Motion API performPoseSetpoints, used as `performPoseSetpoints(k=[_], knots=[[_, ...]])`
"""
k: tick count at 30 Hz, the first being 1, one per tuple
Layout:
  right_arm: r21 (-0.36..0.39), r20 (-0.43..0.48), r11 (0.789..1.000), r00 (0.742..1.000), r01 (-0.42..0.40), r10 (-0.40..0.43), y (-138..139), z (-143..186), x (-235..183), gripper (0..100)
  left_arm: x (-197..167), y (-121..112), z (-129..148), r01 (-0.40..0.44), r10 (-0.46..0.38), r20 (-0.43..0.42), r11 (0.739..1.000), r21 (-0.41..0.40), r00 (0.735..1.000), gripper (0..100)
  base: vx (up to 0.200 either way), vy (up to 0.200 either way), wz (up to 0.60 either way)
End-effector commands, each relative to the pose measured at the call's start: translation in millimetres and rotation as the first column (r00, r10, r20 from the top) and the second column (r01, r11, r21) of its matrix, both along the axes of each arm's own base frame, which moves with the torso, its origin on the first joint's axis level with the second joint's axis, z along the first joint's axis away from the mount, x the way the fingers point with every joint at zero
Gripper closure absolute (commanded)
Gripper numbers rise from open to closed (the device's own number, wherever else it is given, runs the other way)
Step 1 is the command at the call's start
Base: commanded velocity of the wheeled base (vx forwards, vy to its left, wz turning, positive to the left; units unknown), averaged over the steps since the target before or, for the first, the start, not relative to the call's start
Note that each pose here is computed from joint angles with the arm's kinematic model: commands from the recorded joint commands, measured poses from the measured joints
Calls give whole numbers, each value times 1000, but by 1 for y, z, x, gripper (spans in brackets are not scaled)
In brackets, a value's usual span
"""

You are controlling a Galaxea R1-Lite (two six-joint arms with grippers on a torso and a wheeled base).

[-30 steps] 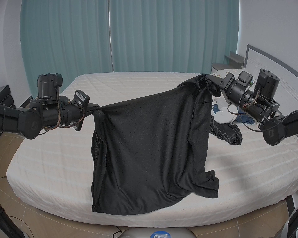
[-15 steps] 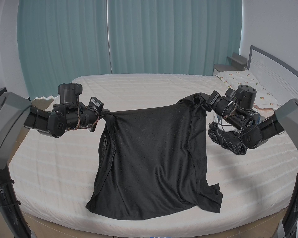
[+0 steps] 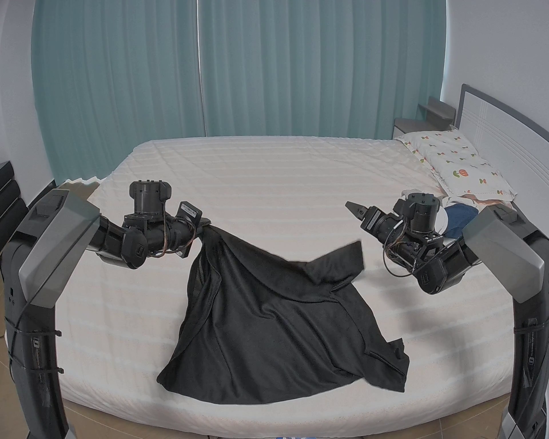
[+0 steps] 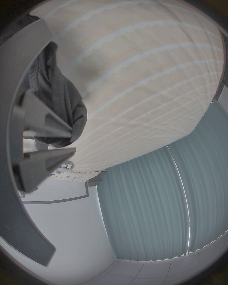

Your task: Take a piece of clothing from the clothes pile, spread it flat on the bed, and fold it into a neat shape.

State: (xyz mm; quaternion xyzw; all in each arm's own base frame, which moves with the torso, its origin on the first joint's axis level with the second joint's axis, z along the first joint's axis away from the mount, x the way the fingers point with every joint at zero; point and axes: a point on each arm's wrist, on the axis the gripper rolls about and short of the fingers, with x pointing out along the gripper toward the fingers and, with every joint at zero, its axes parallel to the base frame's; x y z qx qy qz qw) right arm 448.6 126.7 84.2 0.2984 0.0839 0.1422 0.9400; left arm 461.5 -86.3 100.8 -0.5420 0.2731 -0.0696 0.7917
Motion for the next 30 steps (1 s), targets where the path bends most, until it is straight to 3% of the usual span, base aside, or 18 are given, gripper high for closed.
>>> performPoseSetpoints(k=[1,6,8,11,15,20,26,30], knots=[[-31,-68,999,997,29,-31,-6,-35,7,0,9,-1,-26,-18,18,-44,1000,5,999,0,0,0,0],[-51,-127,998,990,47,-53,-16,-49,-1,0,15,-2,-37,-28,29,-56,999,14,998,0,0,0,0],[-76,-179,996,982,49,-62,-23,-59,-13,0,16,3,-41,-83,85,-63,996,39,994,0,0,0,0],[-123,-236,992,970,31,-59,-28,-67,-34,0,3,15,-46,-97,104,-123,994,59,987,0,0,0,0],[-168,-295,985,952,26,-76,-32,-68,-67,0,-34,20,-48,42,-12,-177,984,171,984,0,0,0,0],[-182,-374,983,925,-10,-60,-34,-69,-112,0,-88,18,-48,101,-48,-268,977,186,962,0,0,0,0],[-207,-413,978,909,-39,-51,-38,-83,-141,0,-122,23,-60,90,-41,-266,981,172,963,0,-167,0,0],[-271,-437,957,899,-101,-29,-32,-92,-153,0,-131,24,-69,86,-39,-254,981,176,966,0,-200,0,0]])
